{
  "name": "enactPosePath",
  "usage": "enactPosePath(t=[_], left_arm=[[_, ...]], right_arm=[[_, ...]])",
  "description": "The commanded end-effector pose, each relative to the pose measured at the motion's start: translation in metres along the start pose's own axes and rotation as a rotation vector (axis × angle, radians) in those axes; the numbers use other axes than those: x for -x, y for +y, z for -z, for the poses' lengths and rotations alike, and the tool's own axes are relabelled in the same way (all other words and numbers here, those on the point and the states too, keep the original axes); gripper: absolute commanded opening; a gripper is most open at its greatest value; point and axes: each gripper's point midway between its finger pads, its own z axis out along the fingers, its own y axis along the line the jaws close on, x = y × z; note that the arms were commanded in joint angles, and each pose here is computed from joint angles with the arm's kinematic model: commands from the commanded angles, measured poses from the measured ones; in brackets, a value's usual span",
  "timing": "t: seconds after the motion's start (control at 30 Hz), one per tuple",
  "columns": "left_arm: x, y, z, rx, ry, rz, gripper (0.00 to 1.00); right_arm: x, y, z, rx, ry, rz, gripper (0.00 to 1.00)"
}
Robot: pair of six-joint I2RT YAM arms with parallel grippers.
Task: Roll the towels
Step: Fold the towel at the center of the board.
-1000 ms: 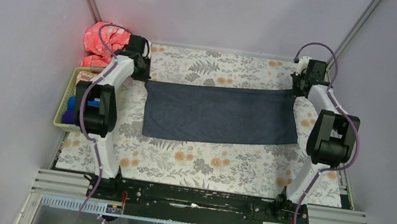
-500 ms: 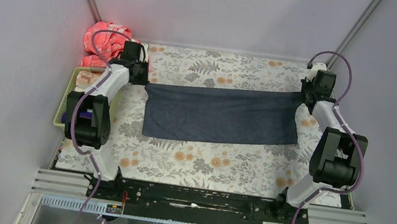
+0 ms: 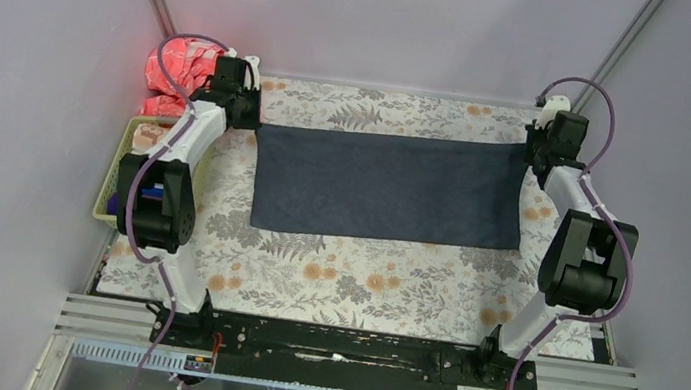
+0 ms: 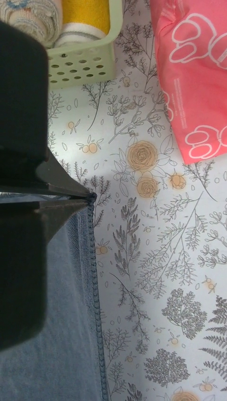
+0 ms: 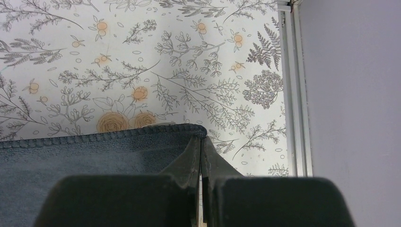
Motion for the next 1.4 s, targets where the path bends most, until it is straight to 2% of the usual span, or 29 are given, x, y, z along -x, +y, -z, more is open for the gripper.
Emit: enactPosePath(t=[0.0, 0.5, 0.83, 1.13, 1.27, 1.37], left_arm=[[-0.003, 0.01, 0.011, 0.027, -0.03, -0.006, 0.0], [-0.083, 0.01, 0.034, 0.028, 0.072, 0.083, 0.0], [-0.133, 0.01, 0.042, 0.046, 0.161, 0.164, 0.0], [-0.178, 0.005, 0.038, 0.035, 0.276, 0.212, 0.0], [-0.188, 0.001, 0.034, 0.036, 0.325, 0.215, 0.04], [-0.192, -0.005, 0.035, 0.037, 0.344, 0.201, 0.13]], right_arm=[[0.008, -0.015, 0.016, -0.058, -0.057, 0.023, 0.0], [-0.061, -0.036, 0.079, -0.299, -0.029, -0.062, 0.0], [-0.114, -0.027, 0.09, -0.342, 0.059, -0.209, 0.0], [-0.141, -0.022, 0.086, -0.341, 0.164, -0.212, 0.01], [-0.148, -0.014, 0.082, -0.293, 0.216, -0.203, 0.05], [-0.152, -0.008, 0.085, -0.267, 0.243, -0.211, 0.09]])
